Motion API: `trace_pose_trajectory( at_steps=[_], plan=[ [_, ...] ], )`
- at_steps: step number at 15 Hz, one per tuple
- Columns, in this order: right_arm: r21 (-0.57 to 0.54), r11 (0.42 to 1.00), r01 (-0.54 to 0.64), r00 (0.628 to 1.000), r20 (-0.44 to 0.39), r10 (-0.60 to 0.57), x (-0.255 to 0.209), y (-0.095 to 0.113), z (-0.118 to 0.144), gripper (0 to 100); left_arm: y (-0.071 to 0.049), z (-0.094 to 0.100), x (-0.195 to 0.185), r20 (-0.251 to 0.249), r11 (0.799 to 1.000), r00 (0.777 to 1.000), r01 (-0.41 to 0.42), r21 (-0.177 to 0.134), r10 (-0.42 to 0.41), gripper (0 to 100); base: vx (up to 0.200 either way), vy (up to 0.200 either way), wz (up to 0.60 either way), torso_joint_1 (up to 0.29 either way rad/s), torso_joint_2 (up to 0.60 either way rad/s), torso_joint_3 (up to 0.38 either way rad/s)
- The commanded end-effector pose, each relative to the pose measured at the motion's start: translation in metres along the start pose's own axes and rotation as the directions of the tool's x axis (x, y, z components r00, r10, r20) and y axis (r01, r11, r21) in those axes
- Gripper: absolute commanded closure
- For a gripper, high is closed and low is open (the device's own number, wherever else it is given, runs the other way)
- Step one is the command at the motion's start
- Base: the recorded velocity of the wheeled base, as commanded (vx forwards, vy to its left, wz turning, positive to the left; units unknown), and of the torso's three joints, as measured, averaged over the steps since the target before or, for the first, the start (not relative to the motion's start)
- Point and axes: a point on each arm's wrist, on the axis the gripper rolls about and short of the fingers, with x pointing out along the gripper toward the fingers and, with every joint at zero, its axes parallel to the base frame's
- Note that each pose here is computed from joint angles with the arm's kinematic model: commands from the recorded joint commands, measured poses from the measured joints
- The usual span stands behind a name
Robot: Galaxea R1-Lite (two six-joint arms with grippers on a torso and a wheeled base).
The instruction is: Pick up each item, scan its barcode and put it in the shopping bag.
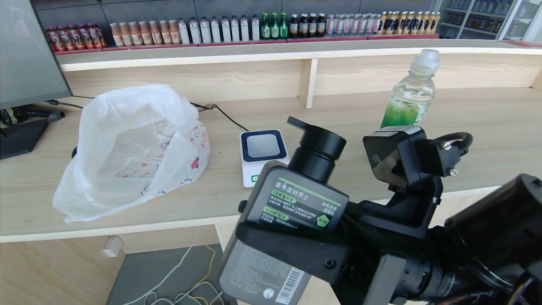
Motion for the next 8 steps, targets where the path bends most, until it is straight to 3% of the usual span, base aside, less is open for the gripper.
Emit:
trace_pose_trajectory(
  at_steps=[1, 8],
  plan=[
    [-0.006, 1.0, -0.005, 1.0, 0.007, 0.005, 0.0001, 0.0015, 0.0022, 100, 0.0, 0.0, 0.0, 0.001, 1.0, 1.0, 0.0, 0.0, 0.0, 0, 0.0, 0.0, 0.0, 0.0, 0.0, 0.0],
    [-0.028, 1.0, 0.002, 1.0, 0.015, -0.001, -0.0025, 0.0031, 0.0045, 100, 0.0, 0.0, 0.0, 0.001, 1.0, 1.0, 0.0, 0.001, 0.0, 0, 0.0, 0.0, 0.0, 0.0, 0.0, 0.0]
  ],
)
